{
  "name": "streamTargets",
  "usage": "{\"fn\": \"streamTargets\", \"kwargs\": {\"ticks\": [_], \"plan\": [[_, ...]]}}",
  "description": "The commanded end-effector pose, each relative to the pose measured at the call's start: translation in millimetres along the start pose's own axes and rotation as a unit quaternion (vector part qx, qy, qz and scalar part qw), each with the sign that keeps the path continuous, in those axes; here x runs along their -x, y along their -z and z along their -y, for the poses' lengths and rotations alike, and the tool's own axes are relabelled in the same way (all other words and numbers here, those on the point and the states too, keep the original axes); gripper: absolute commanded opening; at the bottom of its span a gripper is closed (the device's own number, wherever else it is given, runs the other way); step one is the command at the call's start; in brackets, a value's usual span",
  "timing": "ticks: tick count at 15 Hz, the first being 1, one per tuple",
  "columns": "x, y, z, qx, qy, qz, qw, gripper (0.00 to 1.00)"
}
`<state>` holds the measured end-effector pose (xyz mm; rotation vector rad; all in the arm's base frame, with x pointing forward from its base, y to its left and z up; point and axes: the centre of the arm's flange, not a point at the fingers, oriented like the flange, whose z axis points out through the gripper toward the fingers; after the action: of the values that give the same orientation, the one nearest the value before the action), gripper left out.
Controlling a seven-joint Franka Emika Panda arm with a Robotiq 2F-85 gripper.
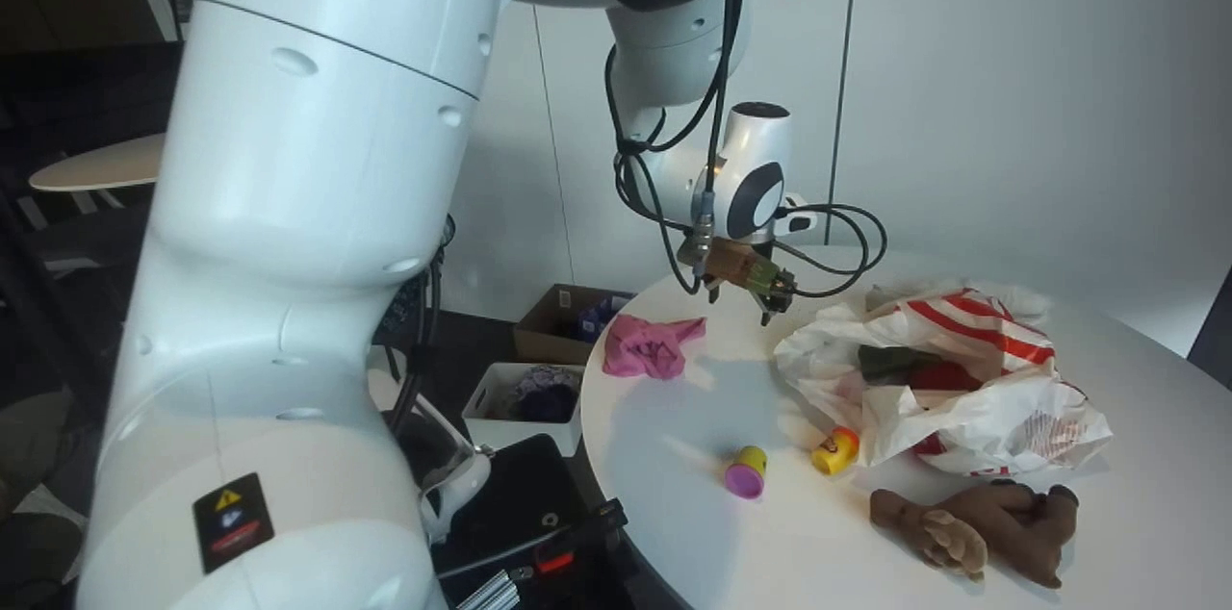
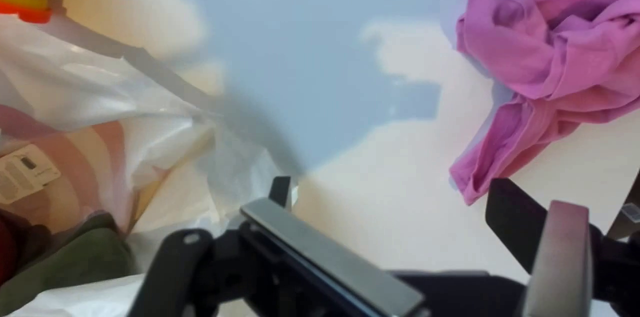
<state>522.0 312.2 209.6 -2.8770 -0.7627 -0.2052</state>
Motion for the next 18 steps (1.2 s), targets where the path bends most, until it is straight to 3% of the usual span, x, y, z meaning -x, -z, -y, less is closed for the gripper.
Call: {"fn": "streamTargets", "kwargs": {"ticks": [1, 4, 8, 15, 18], "plan": [[22, -8, 56, -0.049, 0.083, 0.033, 0.9948, 1.0], [33, -26, 102, -0.082, 0.13, 0.066, 0.9859, 1.0], [53, -56, 129, -0.099, 0.166, 0.112, 0.9747, 1.0], [65, -102, 148, -0.032, 0.247, 0.071, 0.9658, 1.0], [60, -112, 156, 0.018, 0.281, 0.035, 0.9588, 1.0]]}}
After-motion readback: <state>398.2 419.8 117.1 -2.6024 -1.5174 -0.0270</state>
